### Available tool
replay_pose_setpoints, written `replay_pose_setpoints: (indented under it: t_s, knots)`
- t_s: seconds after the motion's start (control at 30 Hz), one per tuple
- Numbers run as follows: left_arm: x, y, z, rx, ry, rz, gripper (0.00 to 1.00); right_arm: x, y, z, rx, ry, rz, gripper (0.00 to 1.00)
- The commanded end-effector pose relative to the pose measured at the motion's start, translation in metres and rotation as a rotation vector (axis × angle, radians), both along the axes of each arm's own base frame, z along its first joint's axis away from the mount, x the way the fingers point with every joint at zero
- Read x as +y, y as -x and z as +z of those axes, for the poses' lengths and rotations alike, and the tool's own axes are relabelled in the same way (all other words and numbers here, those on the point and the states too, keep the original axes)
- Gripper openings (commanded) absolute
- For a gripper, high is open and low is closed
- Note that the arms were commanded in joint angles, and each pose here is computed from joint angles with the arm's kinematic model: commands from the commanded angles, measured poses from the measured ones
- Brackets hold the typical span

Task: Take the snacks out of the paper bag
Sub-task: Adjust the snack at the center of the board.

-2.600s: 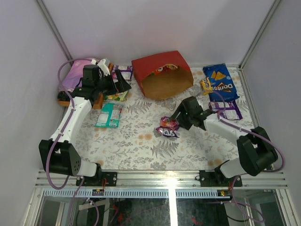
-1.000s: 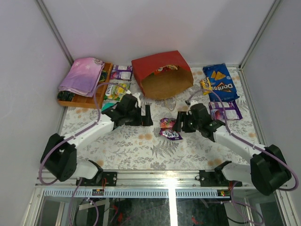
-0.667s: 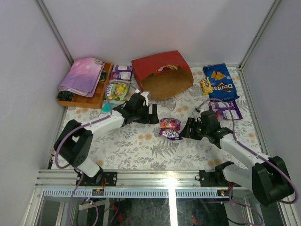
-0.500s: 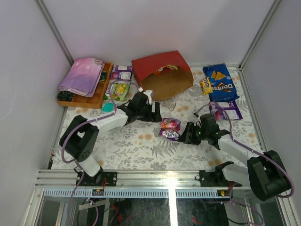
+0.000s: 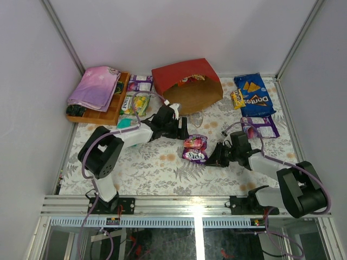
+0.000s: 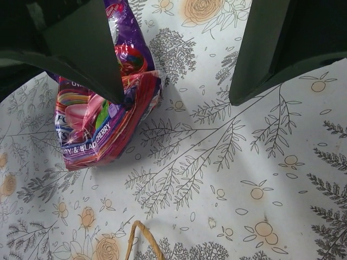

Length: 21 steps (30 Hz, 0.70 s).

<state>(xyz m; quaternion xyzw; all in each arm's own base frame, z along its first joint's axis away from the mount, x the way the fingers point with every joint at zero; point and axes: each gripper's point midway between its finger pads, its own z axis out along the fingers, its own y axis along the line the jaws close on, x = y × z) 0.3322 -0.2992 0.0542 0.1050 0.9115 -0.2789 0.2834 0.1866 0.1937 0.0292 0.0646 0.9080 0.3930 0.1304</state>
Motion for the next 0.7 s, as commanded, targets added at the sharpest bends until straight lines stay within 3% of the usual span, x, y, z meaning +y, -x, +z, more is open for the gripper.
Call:
replay_pose_setpoints:
  t_s: [0.0,0.1,0.27,0.37,0.67]
  knots:
    - [-0.017,-0.017,0.019,-0.093,0.059,-0.039,0.78,0.006,-0.011,0.008,-0.035,-0.043,0.003,0.14]
    - [-0.021,-0.018,0.023,-0.102,0.069,-0.058,0.77,0.007,-0.012,0.005,-0.031,-0.047,0.001,0.0]
    - [-0.026,-0.018,0.02,-0.087,0.077,-0.083,0.69,0.006,-0.011,0.005,-0.038,-0.043,0.002,0.0]
    - [-0.031,-0.014,0.016,-0.057,0.094,-0.104,0.56,0.004,-0.01,0.005,-0.04,-0.025,0.009,0.0]
    - [-0.038,-0.006,0.002,0.029,0.112,-0.128,0.04,0.003,-0.007,0.001,-0.034,-0.017,0.02,0.0]
